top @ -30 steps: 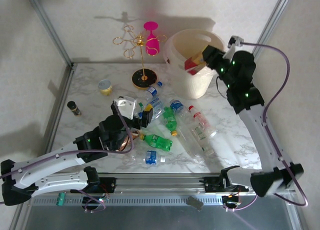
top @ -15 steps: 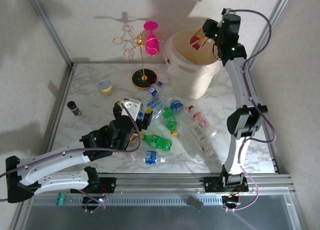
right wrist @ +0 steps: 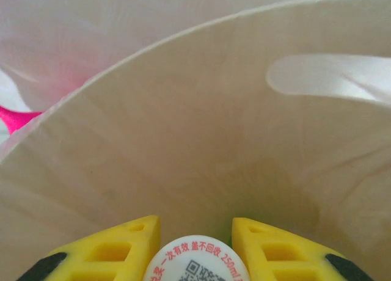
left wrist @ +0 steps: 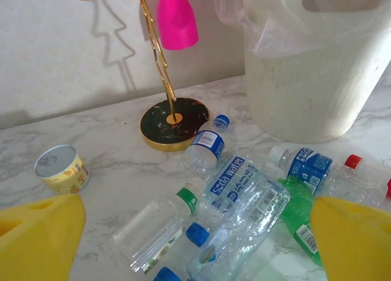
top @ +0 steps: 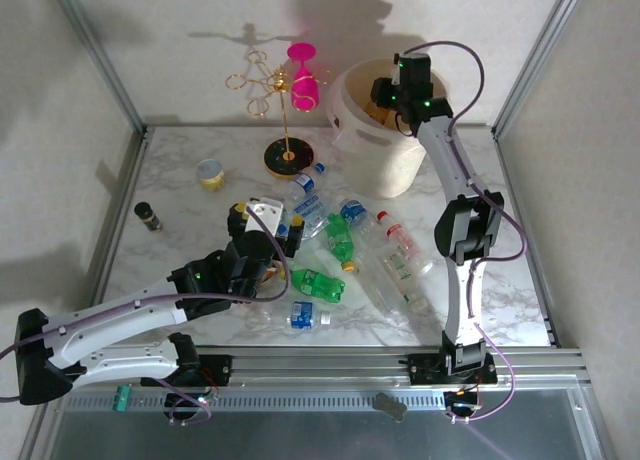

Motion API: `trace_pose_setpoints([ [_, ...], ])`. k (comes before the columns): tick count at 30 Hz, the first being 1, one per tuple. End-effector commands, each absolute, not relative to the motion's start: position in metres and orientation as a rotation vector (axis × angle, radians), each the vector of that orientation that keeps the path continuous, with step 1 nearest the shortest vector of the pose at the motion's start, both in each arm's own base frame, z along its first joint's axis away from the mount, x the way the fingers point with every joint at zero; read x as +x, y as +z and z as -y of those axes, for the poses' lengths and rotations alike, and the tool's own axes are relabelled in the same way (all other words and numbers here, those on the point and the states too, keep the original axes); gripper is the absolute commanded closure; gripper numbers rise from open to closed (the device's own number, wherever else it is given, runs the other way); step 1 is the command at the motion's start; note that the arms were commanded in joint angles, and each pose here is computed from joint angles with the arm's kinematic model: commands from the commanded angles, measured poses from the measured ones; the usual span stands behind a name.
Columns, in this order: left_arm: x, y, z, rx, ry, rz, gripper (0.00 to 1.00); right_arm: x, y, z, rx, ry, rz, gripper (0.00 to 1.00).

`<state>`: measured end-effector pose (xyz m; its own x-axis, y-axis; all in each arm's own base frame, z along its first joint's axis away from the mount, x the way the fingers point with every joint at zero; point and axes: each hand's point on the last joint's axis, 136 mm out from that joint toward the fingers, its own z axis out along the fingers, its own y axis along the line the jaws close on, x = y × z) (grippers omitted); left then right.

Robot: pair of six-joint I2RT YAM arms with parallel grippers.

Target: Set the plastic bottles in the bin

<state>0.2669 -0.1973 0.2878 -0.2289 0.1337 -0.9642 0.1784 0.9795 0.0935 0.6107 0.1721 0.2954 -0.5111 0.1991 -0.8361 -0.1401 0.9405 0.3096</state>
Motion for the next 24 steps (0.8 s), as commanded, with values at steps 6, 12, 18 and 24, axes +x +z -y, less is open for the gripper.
trace_pose_setpoints([
  [6,0.276,0.283,0.198,0.201,-0.103,-1.835,0.06,0.606,0.311,-0.161,0.013,0.335,-2.035,0.49],
  [12,0.277,0.277,0.203,0.224,-0.12,-1.857,0.05,0.595,0.349,-0.156,0.0,0.33,-1.969,0.38],
  [18,0.273,0.268,0.22,0.317,-0.185,-1.905,0.08,0.571,0.394,-0.151,0.004,0.344,-1.906,0.35],
  [24,0.26,0.259,0.232,0.399,-0.246,-1.984,0.08,0.51,0.432,-0.165,0.004,0.369,-1.832,0.28],
])
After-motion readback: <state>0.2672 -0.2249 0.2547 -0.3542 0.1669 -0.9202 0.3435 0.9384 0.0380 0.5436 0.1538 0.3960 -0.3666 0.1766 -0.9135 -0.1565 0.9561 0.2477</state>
